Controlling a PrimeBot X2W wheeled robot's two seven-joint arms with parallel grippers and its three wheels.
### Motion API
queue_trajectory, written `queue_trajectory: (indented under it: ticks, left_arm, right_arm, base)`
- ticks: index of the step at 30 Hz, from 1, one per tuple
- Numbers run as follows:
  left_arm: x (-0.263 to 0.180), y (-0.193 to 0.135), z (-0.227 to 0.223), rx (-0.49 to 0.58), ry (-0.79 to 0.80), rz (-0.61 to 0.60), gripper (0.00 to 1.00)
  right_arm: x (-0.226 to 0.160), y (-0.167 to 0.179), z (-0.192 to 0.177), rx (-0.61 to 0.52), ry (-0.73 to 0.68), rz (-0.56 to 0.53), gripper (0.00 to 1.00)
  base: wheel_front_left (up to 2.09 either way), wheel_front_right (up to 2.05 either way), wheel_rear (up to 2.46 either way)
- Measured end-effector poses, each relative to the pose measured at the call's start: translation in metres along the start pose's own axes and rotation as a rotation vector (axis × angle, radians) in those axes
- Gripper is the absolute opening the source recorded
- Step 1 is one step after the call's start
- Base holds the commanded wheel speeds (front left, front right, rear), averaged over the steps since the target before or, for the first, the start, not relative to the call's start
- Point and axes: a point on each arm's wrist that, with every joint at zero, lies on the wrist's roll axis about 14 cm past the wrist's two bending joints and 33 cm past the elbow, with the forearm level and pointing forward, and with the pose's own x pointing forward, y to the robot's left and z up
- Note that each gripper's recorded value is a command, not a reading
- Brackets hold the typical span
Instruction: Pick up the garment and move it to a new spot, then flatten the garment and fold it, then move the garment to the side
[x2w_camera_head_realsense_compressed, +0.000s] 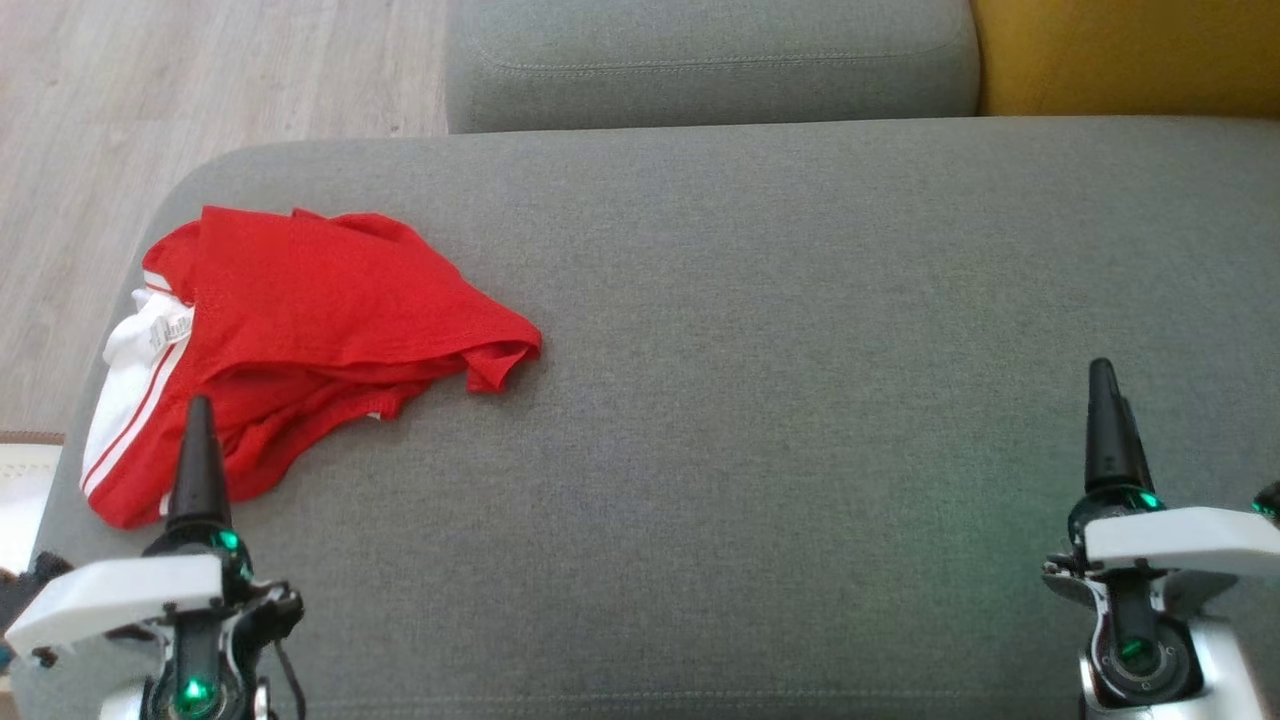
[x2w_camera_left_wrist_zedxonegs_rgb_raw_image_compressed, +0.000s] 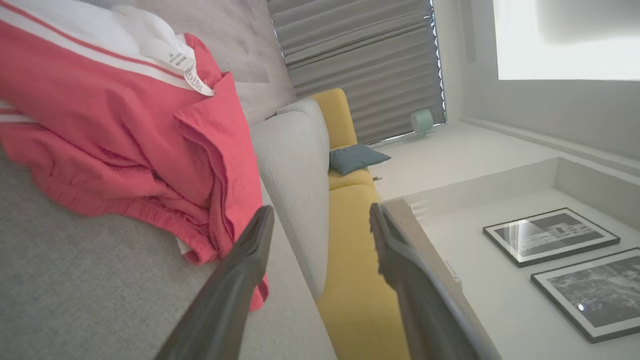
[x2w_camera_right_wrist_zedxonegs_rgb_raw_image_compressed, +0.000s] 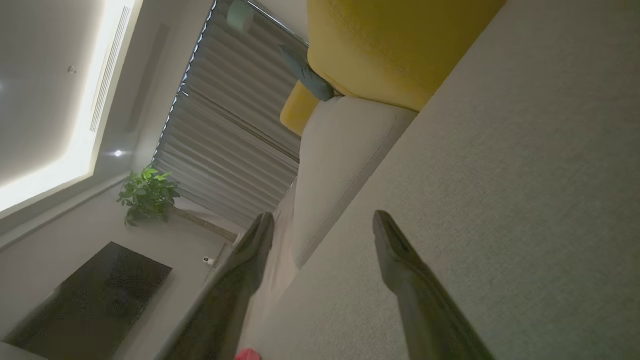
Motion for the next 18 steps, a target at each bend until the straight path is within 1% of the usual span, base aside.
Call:
queue_trajectory:
  ticks: [9, 16, 17, 18]
  left_arm:
    - [0.001, -0.021, -0.004, 0.157, -0.005, -0.049, 1.0]
    - [0.003, -0.038, -0.01, 0.287, -0.006, -0.1, 1.0]
    - [0.003, -0.038, -0.01, 0.287, -0.006, -0.1, 1.0]
    - [0.003, -0.042, -0.011, 0.309, -0.009, -0.112, 1.0]
  right_arm:
    - [0.002, 0.015, -0.001, -0.189, -0.001, 0.048, 1.0]
    - [0.004, 0.026, 0.001, -0.32, -0.023, 0.085, 1.0]
    - [0.004, 0.026, 0.001, -0.32, -0.023, 0.085, 1.0]
    - [0.004, 0.027, 0.001, -0.34, -0.024, 0.09, 1.0]
  base:
    - [0.0, 0.0, 0.0]
    - [0.0, 0.0, 0.0]
    - [0.0, 0.0, 0.0]
    - [0.0, 0.0, 0.0]
